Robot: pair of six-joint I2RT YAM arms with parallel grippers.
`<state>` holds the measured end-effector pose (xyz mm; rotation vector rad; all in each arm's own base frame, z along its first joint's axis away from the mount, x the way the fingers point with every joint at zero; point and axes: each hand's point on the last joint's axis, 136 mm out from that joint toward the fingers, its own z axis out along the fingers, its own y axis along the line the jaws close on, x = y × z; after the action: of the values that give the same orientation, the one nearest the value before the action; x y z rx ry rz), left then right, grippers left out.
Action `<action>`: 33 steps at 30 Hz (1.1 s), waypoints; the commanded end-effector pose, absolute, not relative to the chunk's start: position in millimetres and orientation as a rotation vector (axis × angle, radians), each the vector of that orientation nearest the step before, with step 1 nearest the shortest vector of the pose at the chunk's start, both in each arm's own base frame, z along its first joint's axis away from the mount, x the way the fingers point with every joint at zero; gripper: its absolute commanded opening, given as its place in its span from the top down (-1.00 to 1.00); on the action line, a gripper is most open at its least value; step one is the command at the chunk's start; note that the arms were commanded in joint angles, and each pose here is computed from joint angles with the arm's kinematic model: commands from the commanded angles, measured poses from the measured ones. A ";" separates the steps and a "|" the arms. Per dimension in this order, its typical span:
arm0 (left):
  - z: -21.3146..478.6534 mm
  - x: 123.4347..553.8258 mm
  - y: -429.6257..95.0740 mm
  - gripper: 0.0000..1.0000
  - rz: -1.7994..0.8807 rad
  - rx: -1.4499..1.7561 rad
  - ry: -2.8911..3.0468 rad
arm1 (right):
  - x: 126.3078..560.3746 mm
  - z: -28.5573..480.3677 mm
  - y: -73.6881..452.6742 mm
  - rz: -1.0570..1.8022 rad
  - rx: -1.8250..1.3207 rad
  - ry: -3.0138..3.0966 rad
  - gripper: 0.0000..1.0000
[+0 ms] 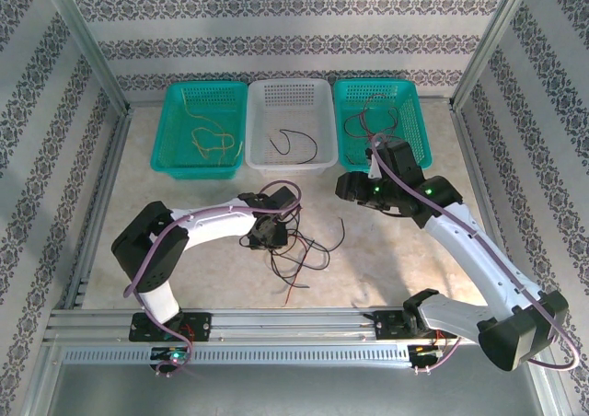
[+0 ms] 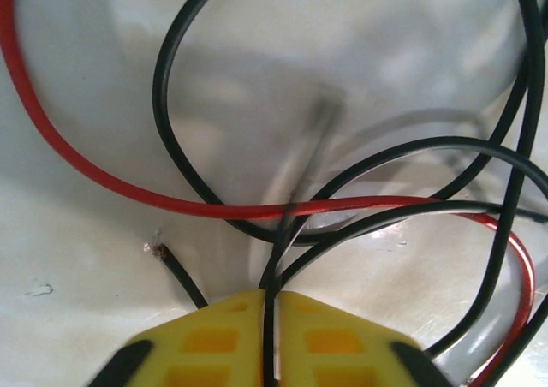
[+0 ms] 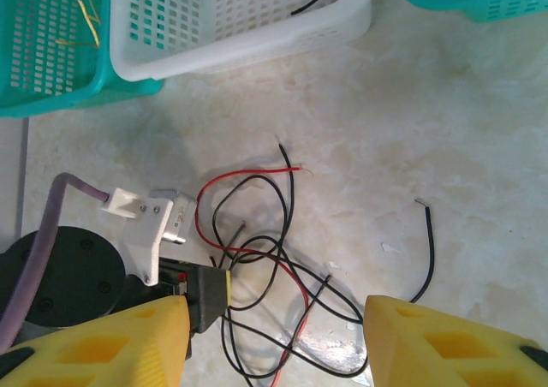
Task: Untangle the cables
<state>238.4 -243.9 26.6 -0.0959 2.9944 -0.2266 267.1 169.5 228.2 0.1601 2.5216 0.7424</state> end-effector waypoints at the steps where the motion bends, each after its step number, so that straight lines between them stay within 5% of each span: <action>1: 55.4 259.6 -253.2 0.95 -0.314 -0.070 2.881 | 272.4 242.9 174.5 0.762 0.156 2.470 -0.14; 12: 206.5 297.2 -282.5 1.00 -0.569 0.067 2.538 | 262.1 273.6 236.8 0.979 -0.127 2.343 -0.20; 33: 365.0 296.9 -280.2 1.00 -0.848 0.158 2.207 | 227.4 296.8 275.3 1.007 -0.340 2.263 -0.16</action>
<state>303.0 -286.7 345.1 0.1165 2.2461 -0.8227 225.6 278.5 286.6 -0.3329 2.3008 1.0348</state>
